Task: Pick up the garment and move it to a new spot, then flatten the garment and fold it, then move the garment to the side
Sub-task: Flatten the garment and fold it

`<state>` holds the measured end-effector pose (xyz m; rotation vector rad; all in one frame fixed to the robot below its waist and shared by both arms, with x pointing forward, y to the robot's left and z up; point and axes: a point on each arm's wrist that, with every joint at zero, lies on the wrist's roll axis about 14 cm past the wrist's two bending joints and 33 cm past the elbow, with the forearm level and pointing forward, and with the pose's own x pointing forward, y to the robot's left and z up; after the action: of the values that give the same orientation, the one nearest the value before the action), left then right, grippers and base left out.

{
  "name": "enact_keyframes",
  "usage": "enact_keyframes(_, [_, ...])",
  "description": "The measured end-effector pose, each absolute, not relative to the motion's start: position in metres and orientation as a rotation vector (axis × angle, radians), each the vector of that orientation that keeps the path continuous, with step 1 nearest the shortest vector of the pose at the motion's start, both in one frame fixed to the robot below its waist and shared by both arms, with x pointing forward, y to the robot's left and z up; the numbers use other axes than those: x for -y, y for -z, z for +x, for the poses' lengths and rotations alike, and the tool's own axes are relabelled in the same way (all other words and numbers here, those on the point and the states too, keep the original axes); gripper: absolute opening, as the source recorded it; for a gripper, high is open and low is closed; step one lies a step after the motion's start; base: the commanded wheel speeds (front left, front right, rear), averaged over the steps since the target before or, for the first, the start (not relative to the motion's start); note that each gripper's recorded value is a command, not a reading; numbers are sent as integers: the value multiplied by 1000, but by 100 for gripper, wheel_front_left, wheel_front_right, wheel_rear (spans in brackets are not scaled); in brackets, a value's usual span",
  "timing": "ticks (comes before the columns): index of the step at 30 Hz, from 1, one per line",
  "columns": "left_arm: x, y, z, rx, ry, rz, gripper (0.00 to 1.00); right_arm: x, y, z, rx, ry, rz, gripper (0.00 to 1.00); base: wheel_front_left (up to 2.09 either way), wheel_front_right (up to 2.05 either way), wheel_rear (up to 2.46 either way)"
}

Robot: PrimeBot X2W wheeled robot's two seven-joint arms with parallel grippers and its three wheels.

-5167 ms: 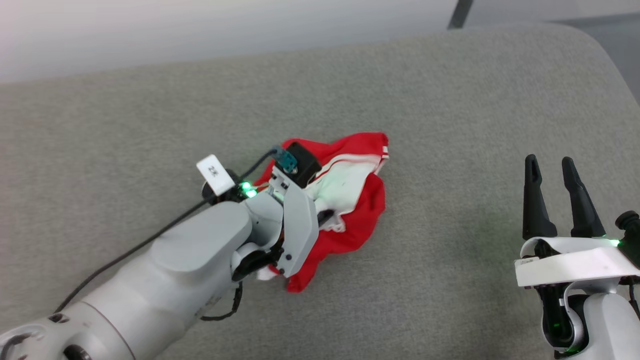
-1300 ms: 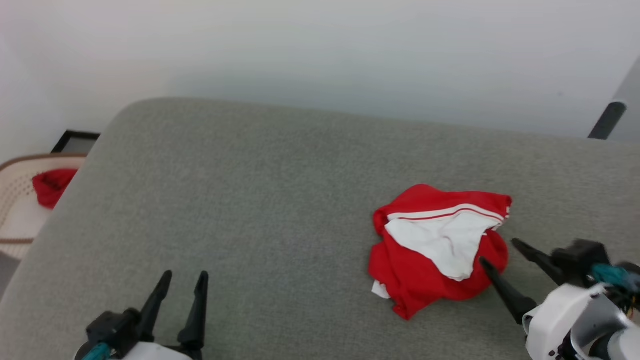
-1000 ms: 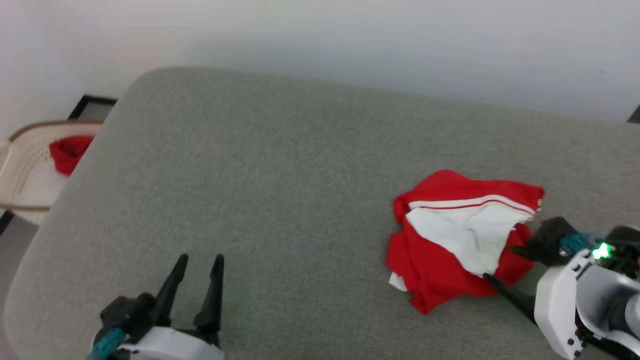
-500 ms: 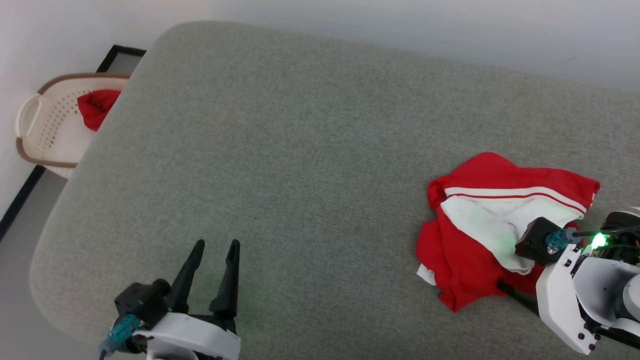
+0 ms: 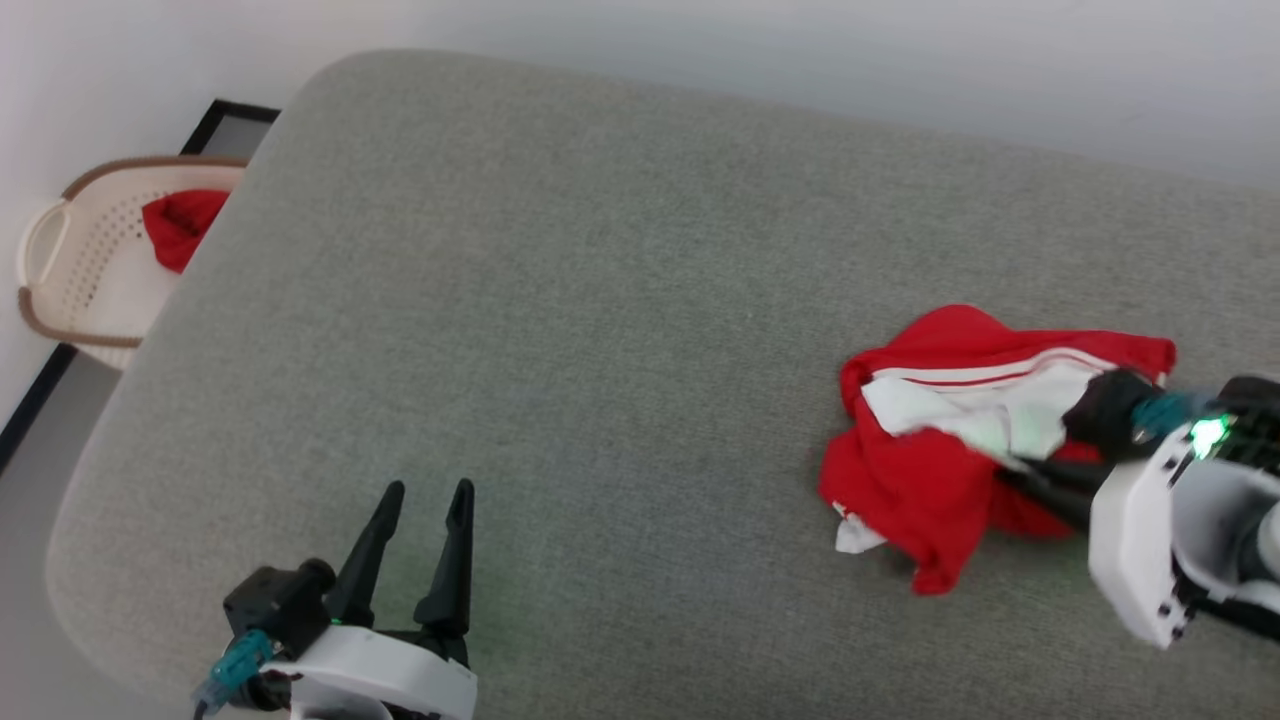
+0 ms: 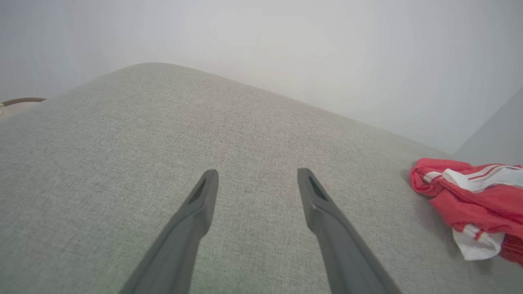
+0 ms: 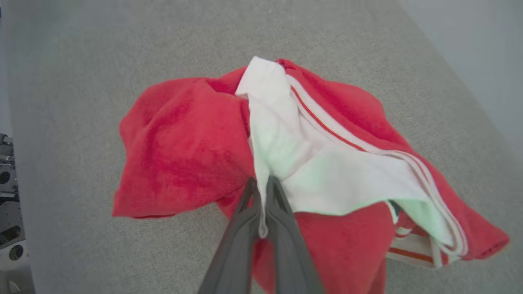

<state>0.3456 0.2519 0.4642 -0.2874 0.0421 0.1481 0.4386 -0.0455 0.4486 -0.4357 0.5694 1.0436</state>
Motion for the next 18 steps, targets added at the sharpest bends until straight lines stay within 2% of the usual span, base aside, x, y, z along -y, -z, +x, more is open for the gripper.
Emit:
enact_keyframes(4, [-248, -465, 346, -38, -135, -291, 100, 53, -482, 462, -488, -955, -304, 0, 0, 0, 0])
enact_keyframes(9, [-242, -469, 350, -28, -109, -295, 100, 91, -520, 504, -384, -752, -100, 0, 0, 0, 0])
enact_keyframes(13, [-238, -471, 352, -23, -94, -298, 100, 145, -529, 535, -318, -513, 118, 0, 0, 0, 0])
enact_keyframes(18, [-236, -471, 351, -25, -87, -299, 100, 229, -486, 545, -340, -138, 361, 0, 0, 0, 0])
